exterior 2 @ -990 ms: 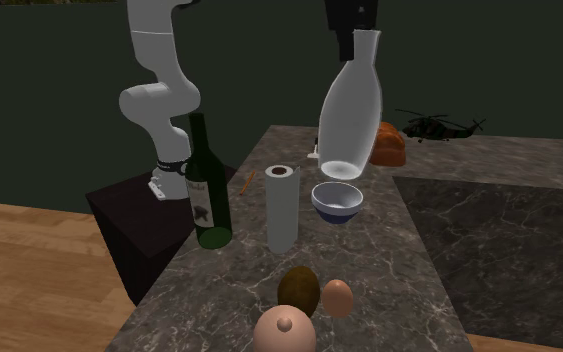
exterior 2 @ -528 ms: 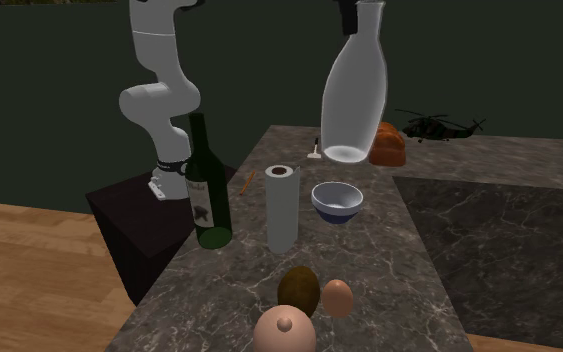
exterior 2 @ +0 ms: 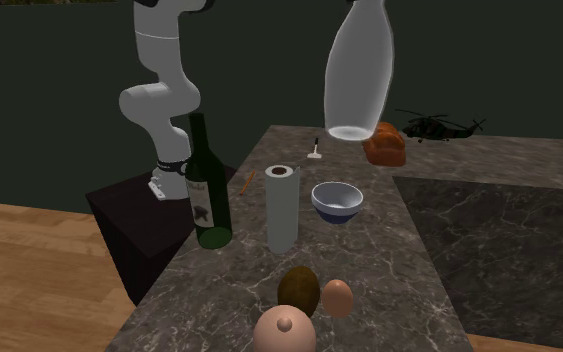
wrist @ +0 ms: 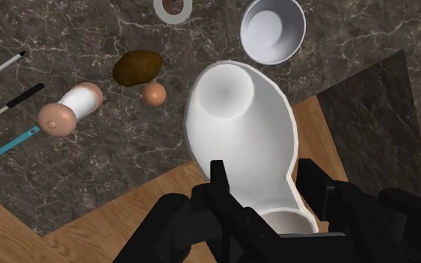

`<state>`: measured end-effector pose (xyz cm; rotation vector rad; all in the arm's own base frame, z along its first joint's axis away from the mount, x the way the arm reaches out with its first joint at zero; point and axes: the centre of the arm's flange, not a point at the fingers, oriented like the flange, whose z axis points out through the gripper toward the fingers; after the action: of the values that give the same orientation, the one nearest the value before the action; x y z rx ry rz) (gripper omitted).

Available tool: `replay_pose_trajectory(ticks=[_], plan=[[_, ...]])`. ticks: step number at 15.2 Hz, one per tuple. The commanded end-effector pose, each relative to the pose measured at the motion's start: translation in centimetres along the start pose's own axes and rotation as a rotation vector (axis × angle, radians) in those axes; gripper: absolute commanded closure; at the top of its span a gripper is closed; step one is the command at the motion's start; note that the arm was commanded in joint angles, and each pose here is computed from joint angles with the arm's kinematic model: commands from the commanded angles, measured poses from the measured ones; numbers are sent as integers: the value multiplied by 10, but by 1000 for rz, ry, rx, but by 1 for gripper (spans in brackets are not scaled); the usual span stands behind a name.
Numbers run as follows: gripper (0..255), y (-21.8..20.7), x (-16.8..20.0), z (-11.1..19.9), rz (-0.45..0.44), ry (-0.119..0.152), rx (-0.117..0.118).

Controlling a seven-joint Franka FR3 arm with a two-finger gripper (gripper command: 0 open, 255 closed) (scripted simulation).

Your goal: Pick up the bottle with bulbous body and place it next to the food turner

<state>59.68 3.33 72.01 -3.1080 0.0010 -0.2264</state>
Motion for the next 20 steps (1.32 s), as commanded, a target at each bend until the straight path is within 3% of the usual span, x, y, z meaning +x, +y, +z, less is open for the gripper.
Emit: replay_pose_trajectory(ticks=[1, 5, 20], plan=[[255, 0, 0, -10, 0, 0, 0], [255, 0, 3, -27, 0, 0, 0], [255, -151, -124, -43, 0, 0, 0]])
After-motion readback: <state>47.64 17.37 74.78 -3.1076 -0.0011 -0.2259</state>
